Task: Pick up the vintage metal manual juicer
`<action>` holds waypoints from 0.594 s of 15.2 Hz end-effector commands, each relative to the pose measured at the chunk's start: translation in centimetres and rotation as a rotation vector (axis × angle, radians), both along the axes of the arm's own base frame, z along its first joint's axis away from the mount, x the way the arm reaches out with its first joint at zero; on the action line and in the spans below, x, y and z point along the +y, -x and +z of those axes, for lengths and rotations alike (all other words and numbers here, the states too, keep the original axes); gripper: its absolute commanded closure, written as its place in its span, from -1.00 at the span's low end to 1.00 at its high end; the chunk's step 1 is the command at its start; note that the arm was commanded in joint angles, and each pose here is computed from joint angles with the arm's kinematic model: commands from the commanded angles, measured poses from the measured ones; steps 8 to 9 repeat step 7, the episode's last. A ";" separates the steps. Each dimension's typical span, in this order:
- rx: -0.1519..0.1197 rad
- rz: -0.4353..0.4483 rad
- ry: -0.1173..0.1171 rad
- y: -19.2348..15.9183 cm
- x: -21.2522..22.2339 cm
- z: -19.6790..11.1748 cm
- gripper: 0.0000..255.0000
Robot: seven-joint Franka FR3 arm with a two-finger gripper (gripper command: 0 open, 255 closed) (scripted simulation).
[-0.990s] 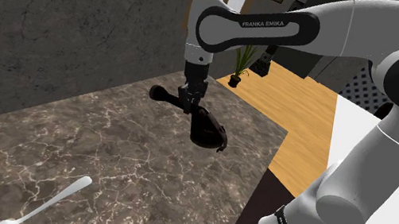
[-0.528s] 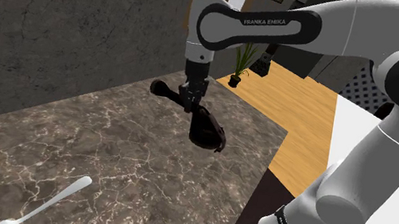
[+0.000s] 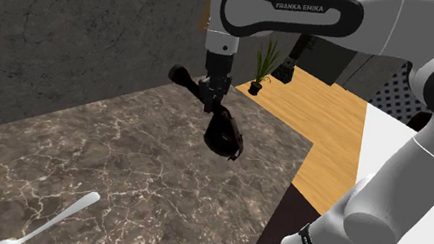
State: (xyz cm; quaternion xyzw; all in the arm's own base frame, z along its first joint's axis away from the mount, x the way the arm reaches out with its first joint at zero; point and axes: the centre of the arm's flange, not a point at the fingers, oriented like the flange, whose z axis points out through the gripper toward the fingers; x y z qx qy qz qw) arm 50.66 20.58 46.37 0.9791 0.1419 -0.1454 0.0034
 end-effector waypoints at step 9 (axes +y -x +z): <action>0.000 0.000 0.000 0.0 -0.1 3.3 1.00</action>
